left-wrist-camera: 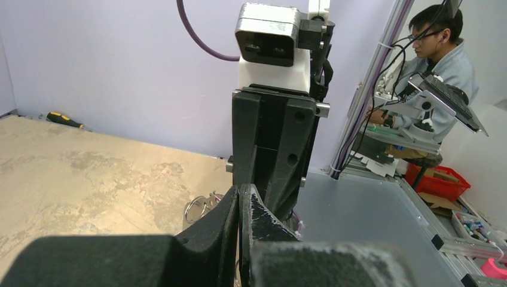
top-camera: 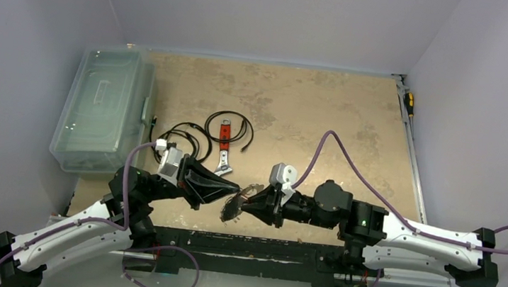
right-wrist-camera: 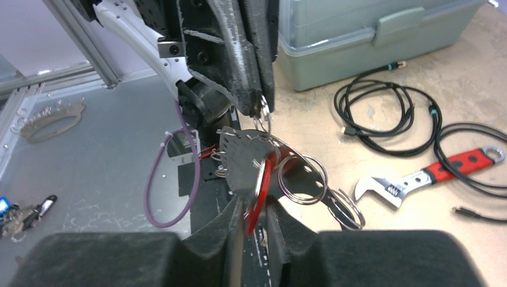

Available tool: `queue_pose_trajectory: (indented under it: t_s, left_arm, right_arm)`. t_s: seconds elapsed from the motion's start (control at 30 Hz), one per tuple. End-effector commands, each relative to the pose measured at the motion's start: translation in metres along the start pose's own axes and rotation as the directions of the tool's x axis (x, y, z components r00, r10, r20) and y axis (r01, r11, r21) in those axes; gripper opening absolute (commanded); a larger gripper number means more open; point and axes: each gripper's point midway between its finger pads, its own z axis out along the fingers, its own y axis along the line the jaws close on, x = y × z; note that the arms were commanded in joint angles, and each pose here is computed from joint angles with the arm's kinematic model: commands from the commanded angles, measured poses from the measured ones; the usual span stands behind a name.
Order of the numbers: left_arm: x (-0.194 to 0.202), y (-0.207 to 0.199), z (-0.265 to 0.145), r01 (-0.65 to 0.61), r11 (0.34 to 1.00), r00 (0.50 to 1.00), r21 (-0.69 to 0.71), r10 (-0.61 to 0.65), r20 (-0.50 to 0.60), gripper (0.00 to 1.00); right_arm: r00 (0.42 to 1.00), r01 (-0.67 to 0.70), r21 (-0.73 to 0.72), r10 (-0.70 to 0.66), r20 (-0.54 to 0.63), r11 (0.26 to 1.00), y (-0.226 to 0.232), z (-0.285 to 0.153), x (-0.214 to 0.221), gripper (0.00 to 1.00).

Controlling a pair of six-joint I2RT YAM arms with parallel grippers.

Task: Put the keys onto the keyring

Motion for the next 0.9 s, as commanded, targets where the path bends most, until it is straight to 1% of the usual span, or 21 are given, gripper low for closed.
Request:
queue_pose_trajectory:
  t_s: [0.0, 0.1, 0.23, 0.4, 0.53, 0.63, 0.73, 0.87]
  left_arm:
    - [-0.017, -0.003, 0.001, -0.035, 0.999, 0.998, 0.003, 0.035, 0.054, 0.00]
    - [-0.017, -0.003, 0.000, -0.035, 0.999, 0.998, 0.003, 0.035, 0.054, 0.00]
    - [-0.017, -0.002, -0.001, -0.036, 0.999, 0.998, -0.007, 0.036, 0.058, 0.00]
    - [-0.018, -0.001, -0.002, -0.038, 0.999, 0.997, -0.014, 0.039, 0.061, 0.00]
    - [-0.018, 0.000, -0.002, -0.039, 0.999, 0.997, -0.021, 0.041, 0.065, 0.00]
    - [-0.018, 0.003, -0.002, -0.040, 0.999, 0.997, -0.036, 0.042, 0.067, 0.00]
    - [-0.018, 0.007, -0.002, -0.038, 0.997, 0.997, -0.060, 0.042, 0.068, 0.00]
    - [-0.019, 0.011, -0.002, -0.039, 0.996, 0.997, -0.084, 0.044, 0.069, 0.00]
  right_arm:
    - [1.000, -0.004, -0.052, 0.006, 0.025, 0.999, 0.010, 0.004, -0.006, 0.30]
    - [0.997, 0.003, -0.062, 0.002, 0.079, 0.998, 0.011, 0.009, -0.014, 0.36]
    - [0.988, -0.006, -0.073, 0.017, 0.153, 0.997, 0.013, 0.011, -0.023, 0.37]
    - [0.971, -0.044, -0.049, 0.054, 0.235, 0.998, 0.007, 0.006, -0.030, 0.37]
    - [0.958, -0.086, 0.009, 0.081, 0.274, 0.996, -0.005, 0.005, -0.028, 0.38]
    - [0.945, -0.122, 0.037, 0.104, 0.311, 0.992, -0.012, 0.004, -0.027, 0.35]
    - [0.931, -0.132, 0.025, 0.115, 0.347, 0.991, -0.011, 0.004, -0.029, 0.32]
    - [0.926, -0.140, 0.033, 0.119, 0.358, 0.990, -0.014, 0.006, -0.027, 0.32]
